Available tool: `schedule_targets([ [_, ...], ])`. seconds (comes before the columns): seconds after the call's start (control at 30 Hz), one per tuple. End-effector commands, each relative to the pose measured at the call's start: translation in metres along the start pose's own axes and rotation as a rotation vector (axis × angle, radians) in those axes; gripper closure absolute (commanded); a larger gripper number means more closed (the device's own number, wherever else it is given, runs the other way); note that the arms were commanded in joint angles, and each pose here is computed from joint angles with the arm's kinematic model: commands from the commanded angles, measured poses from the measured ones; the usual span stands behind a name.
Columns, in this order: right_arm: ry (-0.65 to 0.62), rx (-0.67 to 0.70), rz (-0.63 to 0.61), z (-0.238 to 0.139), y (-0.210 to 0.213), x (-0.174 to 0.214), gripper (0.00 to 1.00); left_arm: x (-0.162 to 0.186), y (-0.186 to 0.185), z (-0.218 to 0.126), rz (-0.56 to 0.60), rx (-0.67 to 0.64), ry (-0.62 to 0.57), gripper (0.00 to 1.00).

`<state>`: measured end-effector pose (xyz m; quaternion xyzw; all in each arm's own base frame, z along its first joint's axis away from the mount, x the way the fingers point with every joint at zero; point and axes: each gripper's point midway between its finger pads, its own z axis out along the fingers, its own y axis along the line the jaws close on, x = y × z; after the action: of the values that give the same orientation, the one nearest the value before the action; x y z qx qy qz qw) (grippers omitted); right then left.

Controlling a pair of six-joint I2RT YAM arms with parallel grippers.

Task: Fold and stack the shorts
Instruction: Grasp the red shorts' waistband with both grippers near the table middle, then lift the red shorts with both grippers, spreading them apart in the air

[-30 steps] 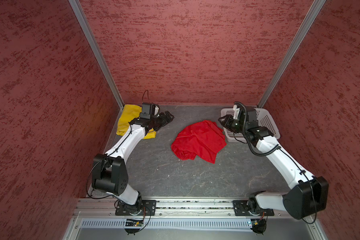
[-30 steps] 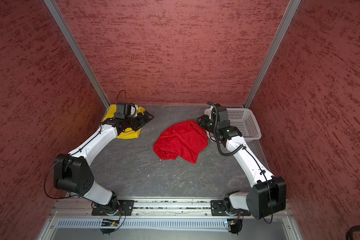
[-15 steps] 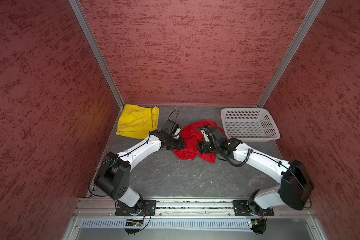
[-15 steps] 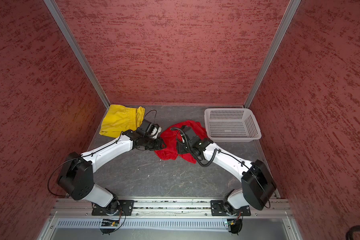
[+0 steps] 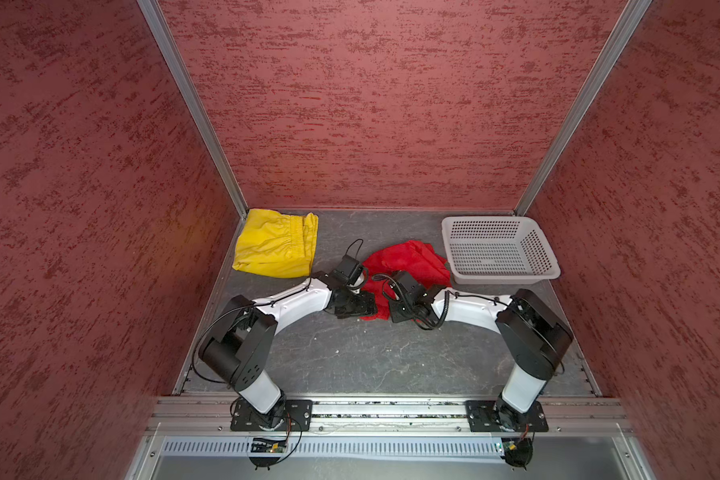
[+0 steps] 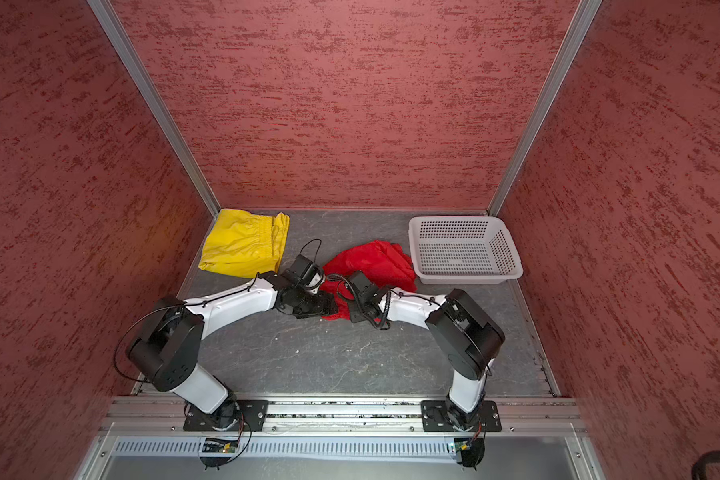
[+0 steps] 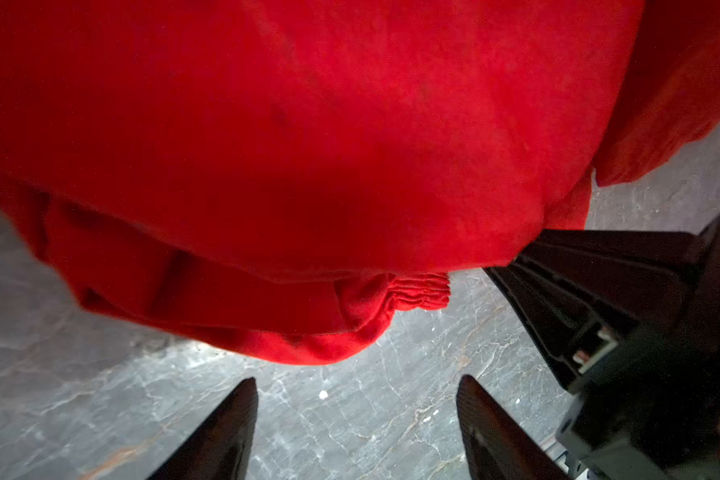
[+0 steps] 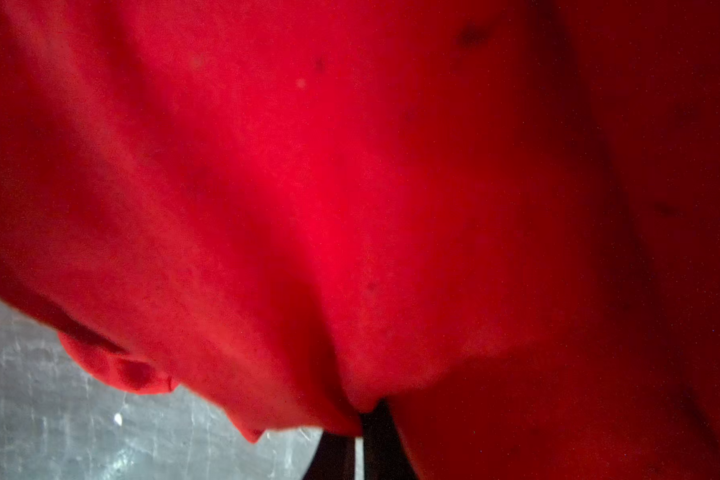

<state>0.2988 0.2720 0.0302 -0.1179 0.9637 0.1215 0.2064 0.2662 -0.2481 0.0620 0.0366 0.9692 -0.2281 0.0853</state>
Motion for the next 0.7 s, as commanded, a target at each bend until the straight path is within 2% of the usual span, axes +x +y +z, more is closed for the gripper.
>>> schedule_targets([
  [0.0, -0.136, -0.034, 0.05, -0.027, 0.008, -0.043, 1.0, 0.006, -0.006, 0.016, 0.009, -0.018, -0.006, 0.18],
  [0.13, -0.144, -0.137, 0.105, -0.048, 0.014, -0.055, 1.0, 0.006, 0.002, 0.037, -0.022, -0.059, 0.018, 0.12],
  [0.33, -0.174, -0.264, 0.202, -0.081, 0.019, -0.073, 1.0, -0.011, 0.012, 0.056, -0.048, -0.128, 0.009, 0.14],
  [0.4, -0.199, -0.29, 0.227, -0.095, 0.018, -0.083, 1.0, -0.019, 0.012, 0.058, -0.043, -0.137, -0.008, 0.24],
  [0.43, -0.21, -0.298, 0.243, -0.101, 0.015, -0.088, 1.0, -0.023, 0.014, 0.058, -0.041, -0.149, -0.017, 0.33],
  [0.5, -0.234, -0.313, 0.282, -0.115, 0.009, -0.099, 1.0, -0.029, 0.014, 0.059, -0.029, -0.16, -0.03, 0.66],
  [0.57, -0.265, -0.322, 0.331, -0.128, -0.003, -0.111, 1.0, -0.035, 0.015, 0.057, -0.013, -0.176, -0.037, 0.89],
  [0.6, -0.28, -0.322, 0.352, -0.133, -0.009, -0.116, 1.0, -0.037, 0.016, 0.055, -0.004, -0.185, -0.039, 0.97],
  [0.67, -0.313, -0.311, 0.389, -0.143, -0.025, -0.128, 1.0, -0.043, 0.019, 0.045, 0.018, -0.214, -0.053, 1.0],
])
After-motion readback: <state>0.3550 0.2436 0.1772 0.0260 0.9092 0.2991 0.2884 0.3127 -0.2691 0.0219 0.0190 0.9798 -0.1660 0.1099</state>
